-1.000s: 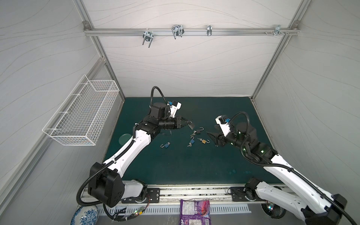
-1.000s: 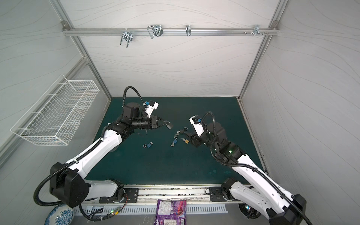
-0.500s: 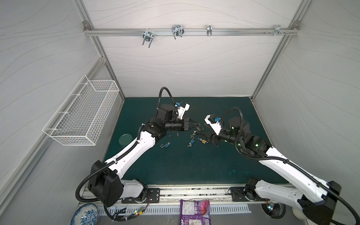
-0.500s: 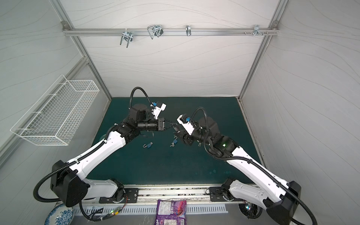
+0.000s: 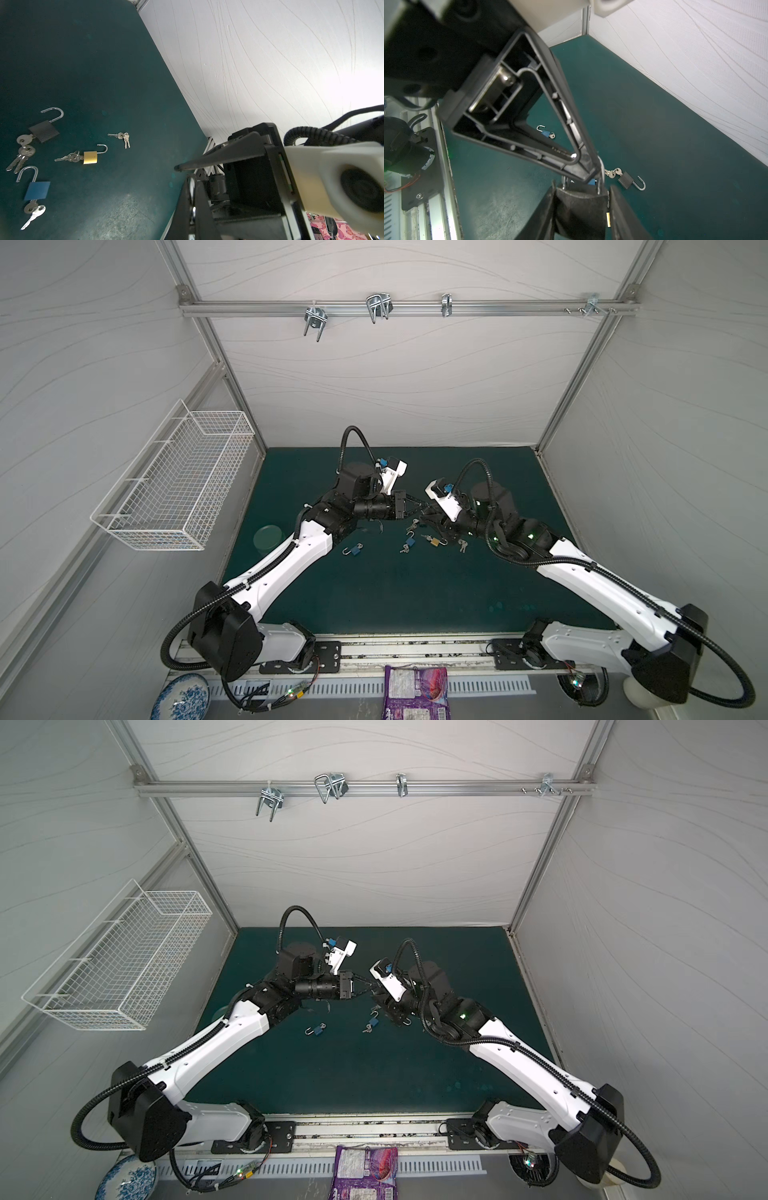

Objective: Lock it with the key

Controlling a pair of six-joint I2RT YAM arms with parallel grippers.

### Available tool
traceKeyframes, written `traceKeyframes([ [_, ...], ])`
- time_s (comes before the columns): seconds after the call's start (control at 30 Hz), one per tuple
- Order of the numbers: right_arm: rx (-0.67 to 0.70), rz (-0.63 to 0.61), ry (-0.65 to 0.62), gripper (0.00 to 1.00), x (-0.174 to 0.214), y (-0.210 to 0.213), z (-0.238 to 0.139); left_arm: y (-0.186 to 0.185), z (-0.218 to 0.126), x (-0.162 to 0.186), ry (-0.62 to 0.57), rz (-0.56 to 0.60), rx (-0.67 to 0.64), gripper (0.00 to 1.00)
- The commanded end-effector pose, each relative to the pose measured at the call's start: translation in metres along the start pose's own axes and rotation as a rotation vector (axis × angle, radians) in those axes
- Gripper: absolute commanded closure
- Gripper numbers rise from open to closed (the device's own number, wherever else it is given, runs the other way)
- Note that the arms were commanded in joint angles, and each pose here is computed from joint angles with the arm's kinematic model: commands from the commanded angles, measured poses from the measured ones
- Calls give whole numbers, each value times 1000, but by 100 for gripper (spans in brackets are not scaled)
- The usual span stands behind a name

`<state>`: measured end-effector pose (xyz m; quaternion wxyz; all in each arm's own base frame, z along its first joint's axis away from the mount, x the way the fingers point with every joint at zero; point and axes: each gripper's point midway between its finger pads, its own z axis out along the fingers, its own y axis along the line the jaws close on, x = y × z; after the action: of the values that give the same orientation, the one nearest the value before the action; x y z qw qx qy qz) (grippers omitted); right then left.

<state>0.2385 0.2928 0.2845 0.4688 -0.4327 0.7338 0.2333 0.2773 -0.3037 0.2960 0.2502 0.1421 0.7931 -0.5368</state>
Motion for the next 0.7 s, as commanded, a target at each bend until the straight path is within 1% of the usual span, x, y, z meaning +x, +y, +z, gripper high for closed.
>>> traceKeyframes([
  [0.0,0,14,1,71,-7,0,-2,-26,-3,-19,-47,63,69,100],
  [0.1,19,25,-8,83,-9,-2,-6,-25,-4,-19,-51,72,59,100],
  [0.17,35,39,-11,95,-9,-4,-9,-25,-5,-23,-60,90,42,100],
  [0.2,49,45,-3,100,-6,-7,-10,-28,-7,-25,-64,104,42,91],
  [0.23,78,59,17,100,1,-14,-10,-31,-8,-28,-69,122,38,70],
  [0.27,107,100,44,100,11,-24,-9,-31,-11,-31,-81,142,18,49],
  [0.33,150,242,95,100,37,-52,-10,-21,-17,-35,-108,170,-71,2],
  [0.37,162,342,130,100,54,-66,-9,-13,-21,-36,-120,182,-129,1],
  [0.43,198,453,211,100,82,-85,-7,6,-28,-35,-134,193,-243,1],
  [0.5,271,485,293,100,105,-102,-5,28,-33,-29,-129,188,-348,1],
  [0.57,332,504,389,100,130,-117,1,52,-35,-18,-95,163,-437,1],
  [0.67,351,547,496,100,162,-132,17,78,-37,-2,-68,96,-518,1],
])
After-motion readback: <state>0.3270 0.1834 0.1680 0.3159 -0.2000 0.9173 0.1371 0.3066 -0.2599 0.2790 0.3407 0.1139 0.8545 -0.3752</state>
